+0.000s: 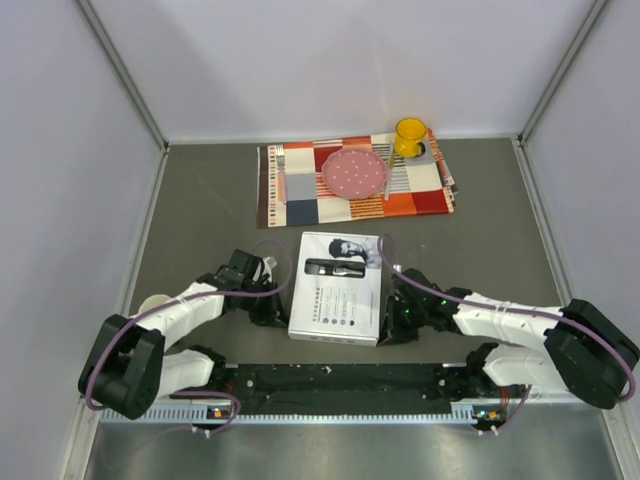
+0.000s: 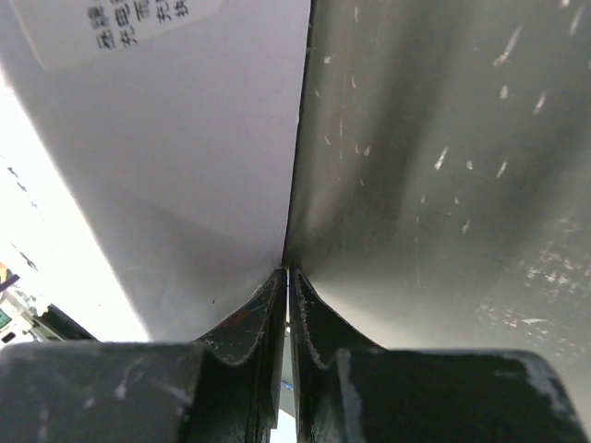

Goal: Sort the hair-cutting tools

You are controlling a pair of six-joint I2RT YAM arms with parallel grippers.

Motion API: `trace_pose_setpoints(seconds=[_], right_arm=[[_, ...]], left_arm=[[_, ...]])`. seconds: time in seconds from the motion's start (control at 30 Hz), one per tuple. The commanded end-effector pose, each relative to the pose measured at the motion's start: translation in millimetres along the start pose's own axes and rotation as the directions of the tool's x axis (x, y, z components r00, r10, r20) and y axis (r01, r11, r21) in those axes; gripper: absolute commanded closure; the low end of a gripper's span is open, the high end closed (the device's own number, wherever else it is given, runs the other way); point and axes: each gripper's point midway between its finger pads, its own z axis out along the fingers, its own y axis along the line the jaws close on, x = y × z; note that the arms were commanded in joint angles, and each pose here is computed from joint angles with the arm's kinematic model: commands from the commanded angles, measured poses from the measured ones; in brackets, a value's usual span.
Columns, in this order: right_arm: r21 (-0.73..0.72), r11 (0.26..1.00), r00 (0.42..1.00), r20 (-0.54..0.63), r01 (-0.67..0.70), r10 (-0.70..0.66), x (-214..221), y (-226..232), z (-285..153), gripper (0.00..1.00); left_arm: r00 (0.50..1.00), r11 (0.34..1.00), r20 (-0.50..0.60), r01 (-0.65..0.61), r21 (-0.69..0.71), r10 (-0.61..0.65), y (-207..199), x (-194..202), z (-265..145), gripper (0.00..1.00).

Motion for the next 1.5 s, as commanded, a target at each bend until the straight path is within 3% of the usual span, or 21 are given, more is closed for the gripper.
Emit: trace_pose_setpoints(seconds=[0.0, 0.13, 0.17, 0.3, 0.43, 0.63, 0.9, 1.2, 1.4, 1.47], right_arm=[[-0.147, 0.989, 1.0, 0.019, 0.02, -0.017, -7.2, 38.9, 5.1, 0.93], [-0.127, 0.992, 1.0, 0.024, 0.022, -0.019, -8.9, 39.4, 6.4, 0.93], [-0.027, 1.0, 1.0, 0.008, 0.001, -0.001, -5.4, 22.6, 2.4, 0.93], [0.28, 0.957, 0.98, 0.196, -0.073, 0.018, -36.4, -30.9, -28.1, 0.89], [0.259, 0.942, 0.927, 0.359, -0.212, 0.11, -74.3, -50.3, -56.8, 0.88], [0.189, 0.963, 0.888, 0.45, -0.194, 0.09, -138.7, -35.0, -65.5, 0.89], [0.154, 0.976, 0.927, 0.364, -0.155, 0.09, -201.9, -4.4, -22.8, 0.92], [-0.072, 0.99, 0.959, 0.249, -0.119, 0.133, -195.3, 38.3, 2.5, 0.95], [-0.013, 0.995, 0.956, 0.277, -0.101, 0.101, -202.9, 32.3, 3.2, 0.95], [0.096, 0.989, 0.946, 0.314, -0.115, 0.079, -205.6, 16.7, -6.9, 0.91]], left_arm=[[0.996, 0.98, -0.056, -0.057, 0.189, 0.069, -34.1, 13.0, -3.4, 0.89], [0.997, 0.978, -0.051, -0.054, 0.204, 0.066, -36.8, 14.0, -4.3, 0.89], [0.997, 0.982, -0.037, -0.06, 0.177, 0.067, -33.3, 11.2, -4.3, 0.9], [0.998, 0.999, 0.051, -0.045, -0.03, 0.046, -8.0, -10.0, -12.4, 0.9], [0.989, 0.993, 0.145, 0.012, -0.114, 0.005, 1.1, -40.4, -21.8, 0.99], [0.984, 0.995, 0.178, 0.026, -0.096, -0.009, -19.0, -80.3, -19.5, 1.0], [0.992, 0.999, 0.12, 0.027, -0.04, -0.022, -34.5, -96.2, -1.9, 1.0], [0.999, 0.995, 0.042, -0.032, 0.094, 0.028, -57.0, -97.2, 10.8, 0.99], [0.997, 0.995, 0.062, -0.051, 0.089, 0.045, -62.0, -110.1, 11.2, 1.0], [0.994, 0.998, 0.095, -0.064, 0.025, 0.061, -53.2, -115.0, 6.6, 0.98]])
